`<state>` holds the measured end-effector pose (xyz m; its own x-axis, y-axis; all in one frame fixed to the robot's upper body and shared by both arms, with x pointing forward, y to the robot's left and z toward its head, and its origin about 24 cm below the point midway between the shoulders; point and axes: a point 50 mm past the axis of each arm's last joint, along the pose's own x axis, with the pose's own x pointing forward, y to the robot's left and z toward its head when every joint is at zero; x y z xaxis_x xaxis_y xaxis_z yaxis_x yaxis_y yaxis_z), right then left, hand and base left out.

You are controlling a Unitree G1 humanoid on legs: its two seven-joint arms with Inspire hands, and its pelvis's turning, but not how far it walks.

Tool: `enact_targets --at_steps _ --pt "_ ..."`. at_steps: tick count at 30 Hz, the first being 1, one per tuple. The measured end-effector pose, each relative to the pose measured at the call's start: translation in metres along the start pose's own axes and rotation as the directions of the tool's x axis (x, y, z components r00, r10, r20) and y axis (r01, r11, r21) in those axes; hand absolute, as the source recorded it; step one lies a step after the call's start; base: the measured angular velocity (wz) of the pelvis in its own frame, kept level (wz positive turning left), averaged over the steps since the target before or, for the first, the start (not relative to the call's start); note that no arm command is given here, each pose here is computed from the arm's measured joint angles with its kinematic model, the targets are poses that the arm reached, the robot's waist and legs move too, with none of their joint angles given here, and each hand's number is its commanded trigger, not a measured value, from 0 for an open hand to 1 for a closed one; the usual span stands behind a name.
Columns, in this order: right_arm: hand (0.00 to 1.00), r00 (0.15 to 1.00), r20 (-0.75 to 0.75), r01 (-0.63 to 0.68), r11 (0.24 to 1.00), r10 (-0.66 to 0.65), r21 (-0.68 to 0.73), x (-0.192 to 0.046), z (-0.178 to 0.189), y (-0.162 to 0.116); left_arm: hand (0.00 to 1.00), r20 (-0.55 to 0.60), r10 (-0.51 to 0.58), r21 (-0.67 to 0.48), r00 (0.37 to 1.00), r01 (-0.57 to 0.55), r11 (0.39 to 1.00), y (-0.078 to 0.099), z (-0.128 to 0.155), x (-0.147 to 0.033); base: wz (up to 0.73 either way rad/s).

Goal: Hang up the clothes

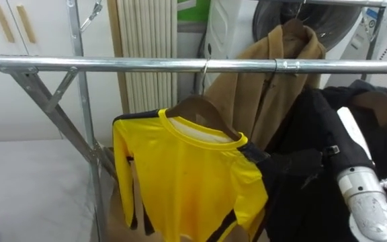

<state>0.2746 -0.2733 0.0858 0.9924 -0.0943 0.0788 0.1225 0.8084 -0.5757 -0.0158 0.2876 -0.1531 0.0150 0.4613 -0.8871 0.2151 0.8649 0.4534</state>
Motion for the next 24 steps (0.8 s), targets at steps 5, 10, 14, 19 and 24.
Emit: enact_targets --at_steps 5,10,14,19,24 --pt "0.0 0.999 -0.032 0.034 0.999 -0.034 -0.006 -0.012 -0.009 -0.007 0.0 -0.002 0.0 -0.008 1.0 0.0 1.0 0.0 0.0 0.0 0.0" --pt "0.0 0.996 -0.07 0.062 0.998 -0.062 -0.006 -0.022 -0.019 -0.01 0.0 -0.006 0.002 -0.009 1.0 -0.002 1.0 -0.001 -0.002 0.0 0.0" --pt "0.0 0.99 -0.126 0.062 0.998 -0.061 0.006 -0.034 -0.033 -0.007 0.0 -0.004 0.006 -0.003 1.0 -0.006 1.0 -0.004 -0.002 -0.001 0.05" --pt "0.0 0.973 -0.229 0.05 0.997 -0.035 0.062 -0.054 -0.055 0.011 0.0 -0.002 0.013 -0.007 1.0 -0.013 1.0 -0.003 -0.002 -0.001 -0.02" --pt "0.0 0.941 -0.34 0.034 0.996 -0.003 0.087 -0.075 -0.079 0.022 0.0 0.017 0.024 -0.012 1.0 -0.024 1.0 -0.001 0.002 -0.001 -0.14"
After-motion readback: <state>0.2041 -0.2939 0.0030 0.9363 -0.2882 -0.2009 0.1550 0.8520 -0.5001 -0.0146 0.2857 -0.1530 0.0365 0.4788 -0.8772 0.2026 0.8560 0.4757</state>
